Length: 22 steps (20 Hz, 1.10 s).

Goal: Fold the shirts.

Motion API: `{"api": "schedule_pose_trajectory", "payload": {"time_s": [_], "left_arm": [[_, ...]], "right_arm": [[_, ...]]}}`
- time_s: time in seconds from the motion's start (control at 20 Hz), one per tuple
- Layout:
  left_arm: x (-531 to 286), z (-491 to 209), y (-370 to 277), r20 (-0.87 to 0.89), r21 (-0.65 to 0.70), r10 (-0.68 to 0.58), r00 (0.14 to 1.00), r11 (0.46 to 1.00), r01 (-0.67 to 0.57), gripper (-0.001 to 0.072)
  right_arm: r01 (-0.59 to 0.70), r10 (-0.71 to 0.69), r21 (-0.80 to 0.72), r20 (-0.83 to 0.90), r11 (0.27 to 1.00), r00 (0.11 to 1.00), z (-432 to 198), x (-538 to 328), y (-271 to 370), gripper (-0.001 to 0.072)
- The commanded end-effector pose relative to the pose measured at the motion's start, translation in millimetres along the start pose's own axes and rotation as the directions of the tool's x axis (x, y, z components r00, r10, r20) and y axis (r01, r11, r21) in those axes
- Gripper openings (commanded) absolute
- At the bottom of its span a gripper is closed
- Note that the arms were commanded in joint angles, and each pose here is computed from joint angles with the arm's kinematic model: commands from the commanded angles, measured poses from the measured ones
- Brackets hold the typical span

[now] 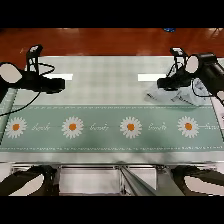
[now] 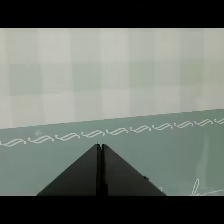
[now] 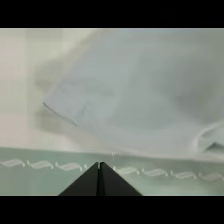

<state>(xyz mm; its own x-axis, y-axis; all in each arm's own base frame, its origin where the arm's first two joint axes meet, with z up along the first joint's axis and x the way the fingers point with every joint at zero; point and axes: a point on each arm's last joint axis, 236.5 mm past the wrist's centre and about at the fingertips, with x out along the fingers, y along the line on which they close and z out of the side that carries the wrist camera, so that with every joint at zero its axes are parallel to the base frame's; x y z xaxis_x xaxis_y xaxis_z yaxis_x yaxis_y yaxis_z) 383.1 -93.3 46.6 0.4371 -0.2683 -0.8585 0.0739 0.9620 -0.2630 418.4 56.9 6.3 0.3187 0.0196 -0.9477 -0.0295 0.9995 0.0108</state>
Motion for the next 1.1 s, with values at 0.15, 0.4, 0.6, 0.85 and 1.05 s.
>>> {"api": "schedule_pose_trajectory", "payload": {"time_s": [0.15, 0.4, 0.6, 0.85, 1.05], "left_arm": [[-22, 65, 29, 0.211, 0.055, 0.112, 0.971, 0.99, -0.126, 0.0511], [-49, 88, 44, 0.271, -0.068, 0.136, 0.953, 0.99, -0.122, 0.0509], [-11, 43, 43, 0.14, -0.082, 0.117, 0.983, 0.991, -0.106, 0.051], [18, 0, 43, 0.032, -0.093, 0.105, 0.994, 0.991, -0.102, 0.0509], [22, -4, 41, 0.019, -0.104, 0.094, 0.995, 0.99, -0.091, 0.051]], "right_arm": [[0.247, -0.216, -0.081, 0.278, 0.966, 0.936, 81, -58, -51, 0.0416], [0.353, -0.407, 0.23, 0.266, 0.907, 0.874, 90, -84, -157, 0.0416], [0.222, -0.257, 0.454, 0.017, 0.863, 0.966, 31, -3, -199, 0.0408], [0.137, -0.104, 0.506, -0.092, 0.852, 0.99, 0, 78, -192, 0.0408], [0.035, 0.026, 0.546, -0.104, 0.837, 0.994, -3, 120, -165, 0.0408]]}}
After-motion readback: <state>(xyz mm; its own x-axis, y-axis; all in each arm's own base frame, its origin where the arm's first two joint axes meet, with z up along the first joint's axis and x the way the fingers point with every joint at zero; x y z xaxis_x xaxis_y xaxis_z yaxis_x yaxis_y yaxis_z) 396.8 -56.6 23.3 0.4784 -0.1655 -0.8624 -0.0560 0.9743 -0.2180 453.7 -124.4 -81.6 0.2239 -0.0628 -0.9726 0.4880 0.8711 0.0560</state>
